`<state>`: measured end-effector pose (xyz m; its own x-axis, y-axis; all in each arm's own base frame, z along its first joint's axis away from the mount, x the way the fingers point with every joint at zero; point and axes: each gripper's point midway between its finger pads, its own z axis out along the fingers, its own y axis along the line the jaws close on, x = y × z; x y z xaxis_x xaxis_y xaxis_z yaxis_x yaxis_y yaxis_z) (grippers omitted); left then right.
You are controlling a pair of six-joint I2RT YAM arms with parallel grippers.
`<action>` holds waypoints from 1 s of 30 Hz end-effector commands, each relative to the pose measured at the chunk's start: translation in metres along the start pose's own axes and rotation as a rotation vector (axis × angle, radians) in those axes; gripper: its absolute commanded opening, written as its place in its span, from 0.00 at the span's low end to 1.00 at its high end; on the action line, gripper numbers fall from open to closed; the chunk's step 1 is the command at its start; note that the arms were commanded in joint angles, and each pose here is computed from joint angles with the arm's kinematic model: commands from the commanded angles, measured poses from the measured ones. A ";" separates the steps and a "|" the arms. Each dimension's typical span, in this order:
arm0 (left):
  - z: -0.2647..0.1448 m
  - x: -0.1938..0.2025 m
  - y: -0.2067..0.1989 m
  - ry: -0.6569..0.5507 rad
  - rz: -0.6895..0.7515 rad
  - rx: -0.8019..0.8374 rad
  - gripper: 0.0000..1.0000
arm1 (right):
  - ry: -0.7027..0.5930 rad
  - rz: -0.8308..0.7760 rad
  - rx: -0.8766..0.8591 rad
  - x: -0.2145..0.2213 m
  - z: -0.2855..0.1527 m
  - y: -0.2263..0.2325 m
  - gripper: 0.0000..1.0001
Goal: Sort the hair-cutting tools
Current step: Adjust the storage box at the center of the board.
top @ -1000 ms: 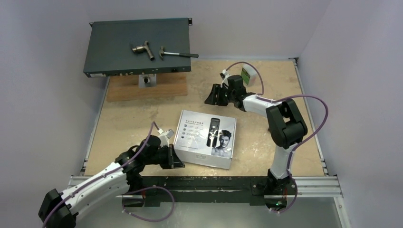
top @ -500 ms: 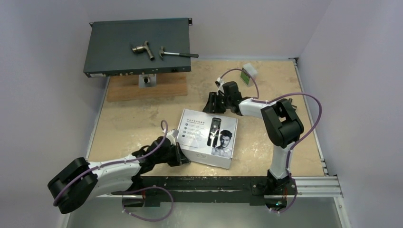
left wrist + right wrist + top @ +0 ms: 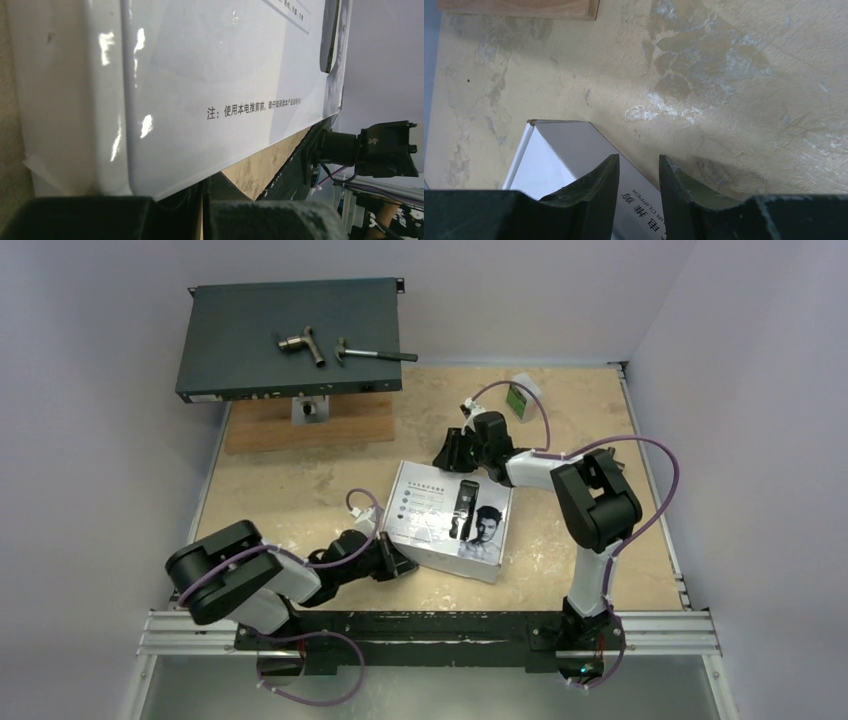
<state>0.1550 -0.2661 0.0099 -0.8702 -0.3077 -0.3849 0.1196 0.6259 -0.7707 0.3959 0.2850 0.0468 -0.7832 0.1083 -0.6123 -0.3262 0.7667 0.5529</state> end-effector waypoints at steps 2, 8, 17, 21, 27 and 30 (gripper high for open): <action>0.017 -0.018 0.014 -0.143 -0.071 0.000 0.00 | 0.326 0.037 -0.102 0.104 -0.012 0.024 0.35; 0.014 -0.017 0.029 -0.188 -0.104 0.001 0.00 | 0.330 0.033 -0.091 0.105 -0.017 0.023 0.34; -0.007 -0.023 0.006 -0.192 -0.033 0.058 0.17 | 0.206 0.009 -0.057 0.060 -0.031 0.037 0.53; -0.017 -0.025 -0.007 -0.139 0.049 -0.002 0.40 | 0.140 -0.001 -0.034 0.031 -0.039 0.042 0.66; -0.060 -0.050 -0.021 -0.192 0.159 -0.119 0.57 | 0.009 0.026 -0.010 -0.014 -0.064 0.040 0.73; -0.086 -0.061 -0.022 -0.213 0.188 -0.188 0.60 | -0.057 0.033 0.025 -0.032 -0.089 0.041 0.76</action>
<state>0.1702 -0.2430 0.1061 -0.7234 -0.4057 -0.5586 0.2292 0.6221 -0.7487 0.3555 0.2721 0.0853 -0.8216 0.0961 -0.5619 -0.2893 0.7790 0.5563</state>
